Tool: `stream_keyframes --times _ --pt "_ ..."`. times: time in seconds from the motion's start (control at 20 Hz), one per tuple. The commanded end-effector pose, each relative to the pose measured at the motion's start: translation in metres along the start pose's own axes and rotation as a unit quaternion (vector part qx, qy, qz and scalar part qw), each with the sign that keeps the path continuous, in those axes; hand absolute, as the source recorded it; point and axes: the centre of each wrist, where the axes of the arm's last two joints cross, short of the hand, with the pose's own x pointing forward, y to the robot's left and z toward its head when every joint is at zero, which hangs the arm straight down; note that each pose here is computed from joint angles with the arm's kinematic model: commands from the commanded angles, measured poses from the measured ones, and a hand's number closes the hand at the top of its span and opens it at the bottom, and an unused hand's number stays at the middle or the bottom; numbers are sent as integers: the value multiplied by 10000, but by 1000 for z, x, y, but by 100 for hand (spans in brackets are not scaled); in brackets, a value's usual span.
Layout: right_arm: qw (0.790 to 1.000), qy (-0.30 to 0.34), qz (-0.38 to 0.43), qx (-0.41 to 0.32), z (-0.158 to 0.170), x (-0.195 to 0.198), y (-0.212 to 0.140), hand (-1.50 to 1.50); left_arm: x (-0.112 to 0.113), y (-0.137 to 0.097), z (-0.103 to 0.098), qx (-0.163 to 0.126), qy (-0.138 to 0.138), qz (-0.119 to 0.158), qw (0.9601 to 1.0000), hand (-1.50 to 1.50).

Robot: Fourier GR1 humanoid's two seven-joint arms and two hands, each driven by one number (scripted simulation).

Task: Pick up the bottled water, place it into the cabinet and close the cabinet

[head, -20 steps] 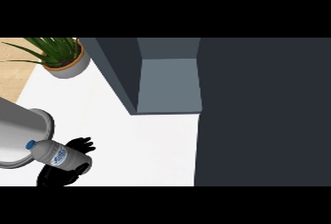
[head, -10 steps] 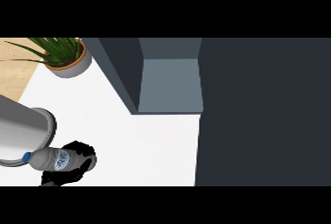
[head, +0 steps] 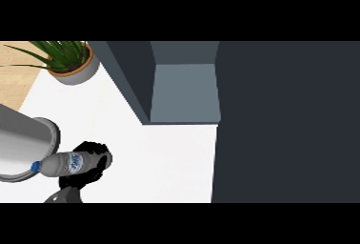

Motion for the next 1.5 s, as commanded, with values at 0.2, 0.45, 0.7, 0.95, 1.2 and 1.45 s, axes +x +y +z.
stream_keyframes --times 0.2,0.45,0.7,0.95,1.2,1.45 --pt "9999 -46 96 -38 -2 11 -7 -150 -9 -7 0 -91 -394 565 9976 150" --pt "10000 -5 -43 -40 11 4 17 -150 16 -5 -6 -240 -375 653 9969 150" --pt "9999 71 -72 15 3 2 13 -150 31 -42 -14 -422 -221 434 9979 150" --pt "9999 22 -125 100 -8 13 12 -150 43 -87 -27 -572 -203 397 9974 150" --pt "9995 171 -209 136 4 -2 13 -150 50 -142 -46 -740 -414 227 9961 150" --pt "9997 15 -193 161 -11 2 7 -150 69 -187 -51 -876 -652 -51 9940 150"
